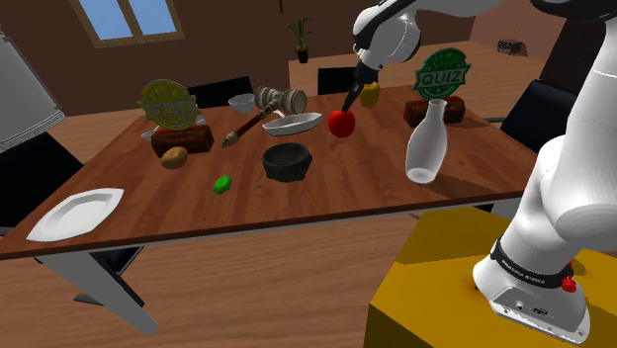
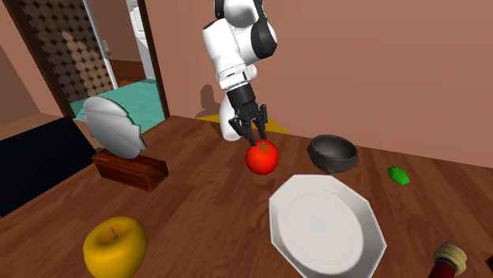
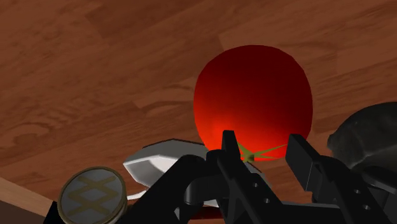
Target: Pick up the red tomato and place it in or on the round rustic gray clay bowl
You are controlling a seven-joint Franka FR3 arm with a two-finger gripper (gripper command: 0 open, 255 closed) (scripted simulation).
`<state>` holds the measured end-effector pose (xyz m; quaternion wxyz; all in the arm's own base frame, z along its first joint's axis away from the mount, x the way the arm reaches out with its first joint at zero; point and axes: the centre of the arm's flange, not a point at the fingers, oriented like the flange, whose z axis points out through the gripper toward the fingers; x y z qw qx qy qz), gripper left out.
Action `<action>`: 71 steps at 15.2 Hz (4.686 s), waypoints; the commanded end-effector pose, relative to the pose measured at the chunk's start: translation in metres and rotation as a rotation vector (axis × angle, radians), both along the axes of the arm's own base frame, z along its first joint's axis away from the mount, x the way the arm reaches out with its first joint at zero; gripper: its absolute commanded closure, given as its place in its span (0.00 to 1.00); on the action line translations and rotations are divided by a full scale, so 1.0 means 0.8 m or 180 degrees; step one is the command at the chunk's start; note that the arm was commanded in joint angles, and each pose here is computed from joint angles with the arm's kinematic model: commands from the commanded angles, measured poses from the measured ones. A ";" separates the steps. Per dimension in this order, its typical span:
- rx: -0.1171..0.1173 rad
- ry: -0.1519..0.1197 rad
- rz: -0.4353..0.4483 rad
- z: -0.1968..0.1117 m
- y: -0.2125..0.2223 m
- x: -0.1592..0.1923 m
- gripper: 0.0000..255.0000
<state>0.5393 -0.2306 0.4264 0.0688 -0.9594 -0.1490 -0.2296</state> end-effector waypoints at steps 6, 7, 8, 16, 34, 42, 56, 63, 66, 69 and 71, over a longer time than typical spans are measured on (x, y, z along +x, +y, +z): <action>-0.0001 0.0001 0.0000 0.048 0.001 -0.001 1.00; -0.0001 0.0001 0.0000 0.055 0.001 -0.001 1.00; -0.0001 0.0001 0.0000 0.062 0.001 -0.001 1.00; -0.0001 0.0001 0.0000 0.114 0.001 -0.001 1.00; -0.0001 0.0001 0.0000 0.193 0.209 0.024 1.00; -0.0001 0.0001 0.0000 0.222 0.336 0.039 1.00; -0.0001 0.0001 0.0000 0.130 0.336 0.039 1.00; -0.0001 0.0001 0.0000 0.084 0.336 0.039 1.00; -0.0001 0.0001 0.0000 0.064 0.336 0.039 1.00; -0.0001 0.0001 0.0000 0.057 0.336 0.039 1.00; -0.0001 0.0001 0.0000 0.057 0.336 0.039 1.00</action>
